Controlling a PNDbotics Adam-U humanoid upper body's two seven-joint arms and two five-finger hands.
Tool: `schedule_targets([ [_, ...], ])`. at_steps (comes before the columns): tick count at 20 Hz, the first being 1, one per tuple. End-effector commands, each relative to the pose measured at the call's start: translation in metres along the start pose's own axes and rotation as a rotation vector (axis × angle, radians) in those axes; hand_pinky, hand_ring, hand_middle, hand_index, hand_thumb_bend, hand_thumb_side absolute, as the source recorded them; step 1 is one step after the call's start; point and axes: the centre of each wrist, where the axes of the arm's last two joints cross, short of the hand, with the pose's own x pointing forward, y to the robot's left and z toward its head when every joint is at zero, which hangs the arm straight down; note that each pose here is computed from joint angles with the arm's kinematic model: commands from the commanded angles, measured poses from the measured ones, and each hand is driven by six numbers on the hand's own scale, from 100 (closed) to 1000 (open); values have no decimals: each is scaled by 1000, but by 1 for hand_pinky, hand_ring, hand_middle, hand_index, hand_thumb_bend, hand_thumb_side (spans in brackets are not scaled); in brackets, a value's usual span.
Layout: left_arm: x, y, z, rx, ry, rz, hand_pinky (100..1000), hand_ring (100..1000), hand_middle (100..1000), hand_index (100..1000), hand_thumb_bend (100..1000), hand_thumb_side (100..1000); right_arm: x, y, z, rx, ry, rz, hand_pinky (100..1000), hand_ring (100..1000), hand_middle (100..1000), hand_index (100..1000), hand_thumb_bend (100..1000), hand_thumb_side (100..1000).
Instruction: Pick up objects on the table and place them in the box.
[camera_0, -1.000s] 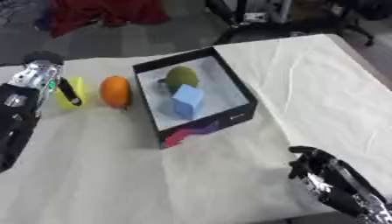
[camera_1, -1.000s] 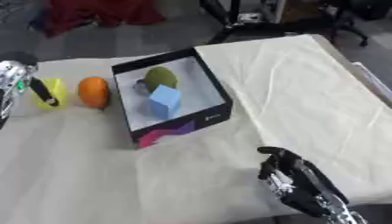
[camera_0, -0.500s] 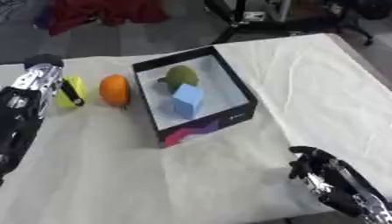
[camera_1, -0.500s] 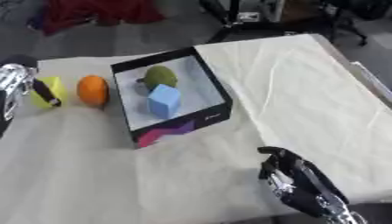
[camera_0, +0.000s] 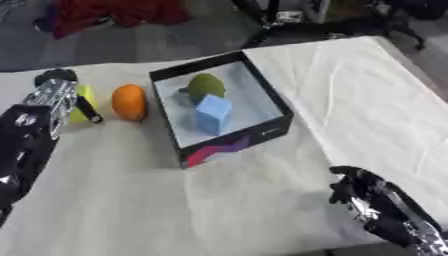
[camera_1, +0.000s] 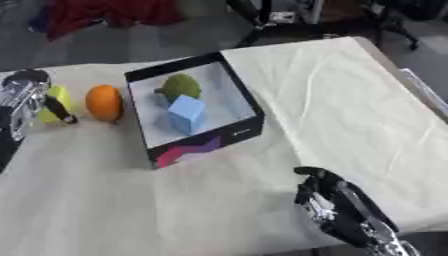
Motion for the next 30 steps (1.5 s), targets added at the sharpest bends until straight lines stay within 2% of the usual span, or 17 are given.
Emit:
schedule_targets([
  [1, -1, 3, -1, -3, -7, 17, 816, 803, 846, 888, 555, 242, 5, -3, -4, 4, -21, 14, 825, 545, 483, 822, 100, 470],
  [4, -2, 2, -2, -12, -4, 19, 737, 717, 768, 836, 376, 207, 5, -3, -4, 4, -21, 14, 825, 546, 483, 822, 100, 470],
  [6, -3, 3, -2, -10, 3, 20, 719, 692, 748, 824, 328, 197, 5, -3, -3, 3, -21, 14, 825, 546, 483, 822, 100, 470],
  [7, -4, 5, -2, -5, 8, 22, 661, 621, 686, 790, 240, 185, 5, -3, -3, 3, -21, 14, 825, 546, 483, 822, 100, 470],
  [8, -5, 7, -2, 4, 13, 28, 618, 576, 647, 768, 189, 180, 5, -3, -3, 3, -20, 14, 825, 546, 483, 822, 100, 470],
  [10, -7, 13, 0, 26, 20, 40, 565, 518, 591, 732, 136, 178, 5, -3, -3, 2, -20, 15, 825, 546, 483, 822, 100, 470],
  [14, -12, 29, 4, 82, 25, 73, 527, 481, 558, 708, 118, 182, 5, -4, -2, 0, -16, 16, 825, 545, 483, 822, 100, 470],
  [21, -21, 77, 28, 232, -20, 109, 506, 460, 541, 701, 145, 192, 4, -5, 0, -3, -9, 19, 825, 545, 483, 822, 100, 470],
  [26, -21, 111, 59, 347, -97, 98, 501, 450, 537, 704, 167, 204, 3, -5, 1, -2, -5, 21, 825, 545, 483, 822, 100, 470],
  [30, -11, 129, 92, 414, -212, 80, 505, 452, 539, 707, 182, 212, 3, -5, 2, -1, -2, 22, 825, 545, 483, 822, 100, 470],
])
